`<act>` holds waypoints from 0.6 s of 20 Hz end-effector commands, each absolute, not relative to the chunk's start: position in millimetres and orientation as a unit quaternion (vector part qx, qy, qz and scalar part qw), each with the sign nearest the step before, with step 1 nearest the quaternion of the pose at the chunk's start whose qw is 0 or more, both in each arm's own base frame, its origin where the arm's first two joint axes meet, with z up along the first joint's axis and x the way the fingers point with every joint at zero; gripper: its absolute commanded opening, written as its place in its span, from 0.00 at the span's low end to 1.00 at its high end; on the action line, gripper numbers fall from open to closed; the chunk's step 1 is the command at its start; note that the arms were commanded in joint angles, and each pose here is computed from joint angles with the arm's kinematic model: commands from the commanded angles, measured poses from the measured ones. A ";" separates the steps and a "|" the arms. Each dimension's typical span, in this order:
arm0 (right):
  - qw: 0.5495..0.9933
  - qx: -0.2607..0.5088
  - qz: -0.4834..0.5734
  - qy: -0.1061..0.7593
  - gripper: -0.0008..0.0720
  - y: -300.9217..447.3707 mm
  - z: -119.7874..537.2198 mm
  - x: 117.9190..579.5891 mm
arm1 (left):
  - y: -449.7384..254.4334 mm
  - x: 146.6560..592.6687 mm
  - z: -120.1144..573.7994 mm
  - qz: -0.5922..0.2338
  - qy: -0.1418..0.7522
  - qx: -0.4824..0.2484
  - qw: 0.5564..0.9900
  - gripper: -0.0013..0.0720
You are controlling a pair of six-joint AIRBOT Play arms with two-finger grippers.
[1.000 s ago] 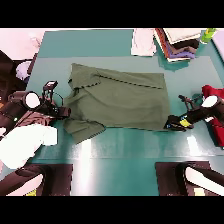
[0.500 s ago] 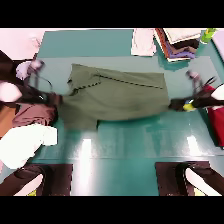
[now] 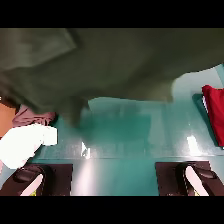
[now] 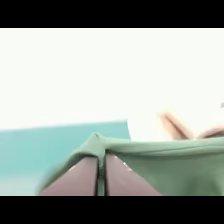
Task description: Fold the shirts.
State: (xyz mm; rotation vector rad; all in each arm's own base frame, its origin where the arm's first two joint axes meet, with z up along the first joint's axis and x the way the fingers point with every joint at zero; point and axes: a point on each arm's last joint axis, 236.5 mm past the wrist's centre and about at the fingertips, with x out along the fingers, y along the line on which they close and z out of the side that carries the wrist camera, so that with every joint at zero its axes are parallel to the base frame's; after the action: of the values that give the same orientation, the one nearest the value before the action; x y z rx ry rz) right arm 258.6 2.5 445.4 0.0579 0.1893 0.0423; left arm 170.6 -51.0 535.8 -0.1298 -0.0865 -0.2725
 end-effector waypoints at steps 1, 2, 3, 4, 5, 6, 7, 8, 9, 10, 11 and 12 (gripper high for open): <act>0.998 -0.004 -0.035 0.043 0.03 -8.2 496.1 216.6 | -36.4 120.0 586.4 -0.130 -0.135 -0.068 0.980 0.05; 0.997 -0.004 -0.042 0.060 0.03 -12.3 492.4 218.5 | -37.7 126.1 582.0 -0.130 -0.126 -0.068 0.981 0.05; 0.996 -0.003 -0.042 0.082 0.03 -15.6 485.6 223.5 | -40.6 140.7 572.8 -0.129 -0.105 -0.066 0.984 0.05; 0.993 0.002 -0.035 0.109 0.03 -18.1 475.9 233.5 | -44.5 160.1 559.7 -0.128 -0.078 -0.064 0.987 0.05; 0.991 0.011 -0.024 0.132 0.03 -19.6 465.6 246.0 | -49.7 186.1 540.0 -0.126 -0.038 -0.060 0.989 0.05; 0.987 0.025 -0.016 0.156 0.03 -23.9 451.3 262.2 | -55.9 214.6 513.6 -0.125 0.012 -0.048 0.991 0.05; 0.982 0.040 -0.007 0.183 0.03 -28.2 433.0 278.6 | -62.0 242.4 484.1 -0.123 0.066 -0.040 0.989 0.05; 0.974 0.059 0.000 0.218 0.03 -34.8 407.9 297.1 | -68.4 270.4 450.9 -0.122 0.122 -0.035 0.984 0.05; 0.964 0.078 0.006 0.255 0.03 -40.8 380.1 314.5 | -74.8 301.3 412.6 -0.121 0.180 -0.023 0.976 0.05; 0.949 0.097 0.016 0.299 0.03 -44.3 345.0 333.5 | -81.3 330.4 371.8 -0.121 0.235 -0.012 0.964 0.05; 0.932 0.113 0.026 0.344 0.03 -44.7 308.4 350.1 | -86.2 355.3 331.4 -0.119 0.285 -0.003 0.951 0.05; 0.910 0.121 0.030 0.395 0.03 -45.1 264.4 365.6 | -90.5 376.8 290.2 -0.117 0.332 0.002 0.936 0.05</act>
State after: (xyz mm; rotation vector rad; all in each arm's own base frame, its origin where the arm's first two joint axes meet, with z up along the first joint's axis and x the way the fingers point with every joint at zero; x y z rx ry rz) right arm 332.3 -44.6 351.0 0.1759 0.5856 0.0180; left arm 324.0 -78.2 394.5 -0.0421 0.4013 -0.2371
